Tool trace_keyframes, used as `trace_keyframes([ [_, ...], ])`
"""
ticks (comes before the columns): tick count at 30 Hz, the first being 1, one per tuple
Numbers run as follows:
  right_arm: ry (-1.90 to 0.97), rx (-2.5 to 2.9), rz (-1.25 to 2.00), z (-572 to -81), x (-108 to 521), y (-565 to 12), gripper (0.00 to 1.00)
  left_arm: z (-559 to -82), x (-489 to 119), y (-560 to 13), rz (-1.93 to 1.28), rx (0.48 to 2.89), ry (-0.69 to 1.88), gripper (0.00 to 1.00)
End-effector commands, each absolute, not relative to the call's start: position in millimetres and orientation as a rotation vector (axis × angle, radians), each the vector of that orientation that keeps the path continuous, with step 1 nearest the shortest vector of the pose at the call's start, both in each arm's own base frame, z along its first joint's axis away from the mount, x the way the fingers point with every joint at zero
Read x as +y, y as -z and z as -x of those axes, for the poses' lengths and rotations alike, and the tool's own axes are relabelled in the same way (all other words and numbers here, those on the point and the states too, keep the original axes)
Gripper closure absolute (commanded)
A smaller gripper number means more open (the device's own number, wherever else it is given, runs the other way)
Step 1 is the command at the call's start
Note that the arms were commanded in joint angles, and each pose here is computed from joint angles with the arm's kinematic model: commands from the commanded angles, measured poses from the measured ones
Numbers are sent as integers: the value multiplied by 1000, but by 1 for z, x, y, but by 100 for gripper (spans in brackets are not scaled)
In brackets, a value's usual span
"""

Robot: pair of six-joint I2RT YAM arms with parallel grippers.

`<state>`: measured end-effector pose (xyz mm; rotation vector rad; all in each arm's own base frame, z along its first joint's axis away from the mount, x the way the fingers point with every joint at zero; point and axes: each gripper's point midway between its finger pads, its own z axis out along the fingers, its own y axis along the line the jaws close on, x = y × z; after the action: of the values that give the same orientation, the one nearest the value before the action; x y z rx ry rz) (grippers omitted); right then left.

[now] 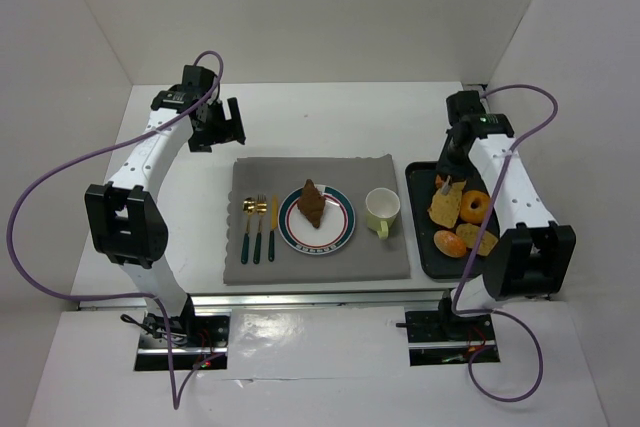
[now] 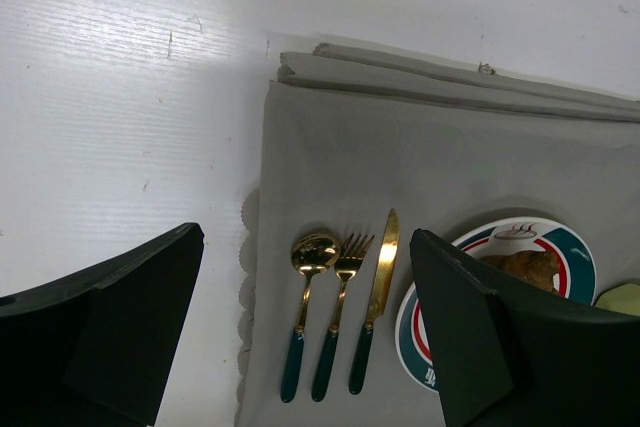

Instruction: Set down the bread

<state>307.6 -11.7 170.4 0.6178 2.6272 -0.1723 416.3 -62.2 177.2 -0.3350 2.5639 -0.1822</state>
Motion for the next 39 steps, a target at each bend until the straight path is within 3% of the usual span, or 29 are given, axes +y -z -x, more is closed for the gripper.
trace_keyframes([
  [1,180,2519,-651,-306,-21,-205,100,-420,-59,-184,322,2534,182,2],
  [22,177,2392,-610,-306,-34,-268,100,-430,-61,-193,343,2506,194,2],
  [30,-341,2308,-140,-332,79,-300,100,-432,-59,-194,335,2507,179,2],
  [39,-531,2371,232,-311,186,-275,100,-430,-56,-197,354,2502,160,2],
])
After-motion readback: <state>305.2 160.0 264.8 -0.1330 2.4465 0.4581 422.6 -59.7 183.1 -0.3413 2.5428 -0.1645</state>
